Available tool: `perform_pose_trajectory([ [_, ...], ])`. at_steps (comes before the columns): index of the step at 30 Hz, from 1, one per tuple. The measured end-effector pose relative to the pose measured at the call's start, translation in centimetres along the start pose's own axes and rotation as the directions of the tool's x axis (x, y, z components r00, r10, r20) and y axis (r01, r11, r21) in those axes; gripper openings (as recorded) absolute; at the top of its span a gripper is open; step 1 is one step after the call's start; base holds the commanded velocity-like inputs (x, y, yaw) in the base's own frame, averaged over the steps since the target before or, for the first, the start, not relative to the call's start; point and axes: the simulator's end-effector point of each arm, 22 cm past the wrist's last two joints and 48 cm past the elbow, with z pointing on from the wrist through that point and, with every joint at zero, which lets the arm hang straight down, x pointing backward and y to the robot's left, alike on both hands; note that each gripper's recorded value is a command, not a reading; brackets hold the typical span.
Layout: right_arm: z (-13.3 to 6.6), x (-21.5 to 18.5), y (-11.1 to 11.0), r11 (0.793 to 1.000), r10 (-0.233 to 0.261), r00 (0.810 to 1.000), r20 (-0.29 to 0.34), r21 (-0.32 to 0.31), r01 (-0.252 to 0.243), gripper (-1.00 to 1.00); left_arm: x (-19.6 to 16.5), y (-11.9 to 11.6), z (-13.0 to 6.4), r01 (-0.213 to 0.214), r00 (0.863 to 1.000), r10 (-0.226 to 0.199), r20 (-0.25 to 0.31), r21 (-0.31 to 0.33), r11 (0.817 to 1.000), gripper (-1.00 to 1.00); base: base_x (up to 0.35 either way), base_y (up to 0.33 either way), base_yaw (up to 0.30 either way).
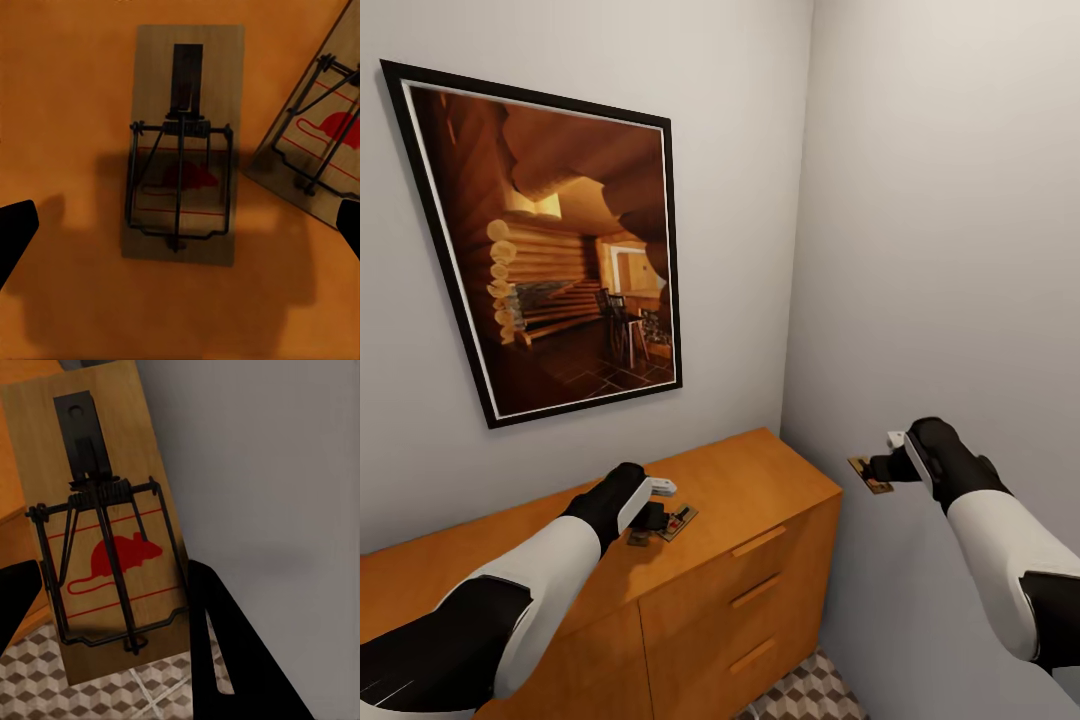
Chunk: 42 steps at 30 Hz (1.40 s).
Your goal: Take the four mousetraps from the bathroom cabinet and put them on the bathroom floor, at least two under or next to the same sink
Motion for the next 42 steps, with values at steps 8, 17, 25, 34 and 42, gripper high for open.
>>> perform_pose_trajectory([
  [8, 0.09, 0.11, -0.06, 1.0, 0.0, 1.0, -0.002, 0.001, 0.0, -1.0, 0.0, 0.1, 0.02, 0.0, 1.0, 0.0, 0.0, -0.002, 1.0, 1.0, 0.0, 0.0, 0.0],
  [17, 0.1, 0.12, -0.07, 1.0, 0.0, 1.0, -0.002, 0.001, 0.0, -1.0, 0.05, 0.15, 0.05, 0.0, 1.0, 0.0, -0.001, -0.003, 1.0, 1.0, 0.0, 0.0, 0.0],
  [25, 0.11, 0.13, -0.07, 1.0, 0.0, 1.0, -0.002, 0.001, 0.0, -1.0, 0.0, 0.17, 0.02, -0.002, 1.0, 0.002, 0.001, -0.005, 1.0, 1.0, 0.0, 0.0, 0.0],
  [34, 0.13, 0.17, -0.07, 1.0, 0.0, 1.0, -0.004, 0.001, 0.0, -1.0, -0.11, 0.15, -0.03, -0.001, 1.0, 0.001, 0.003, -0.004, 1.0, 1.0, 0.0, 0.0, 0.0],
  [42, 0.13, 0.18, -0.07, 1.0, 0.0, 1.0, -0.004, 0.001, 0.0, -1.0, -0.16, 0.16, -0.06, -0.002, 1.0, 0.002, 0.004, -0.004, 1.0, 1.0, 0.0, 0.0, 0.0],
])
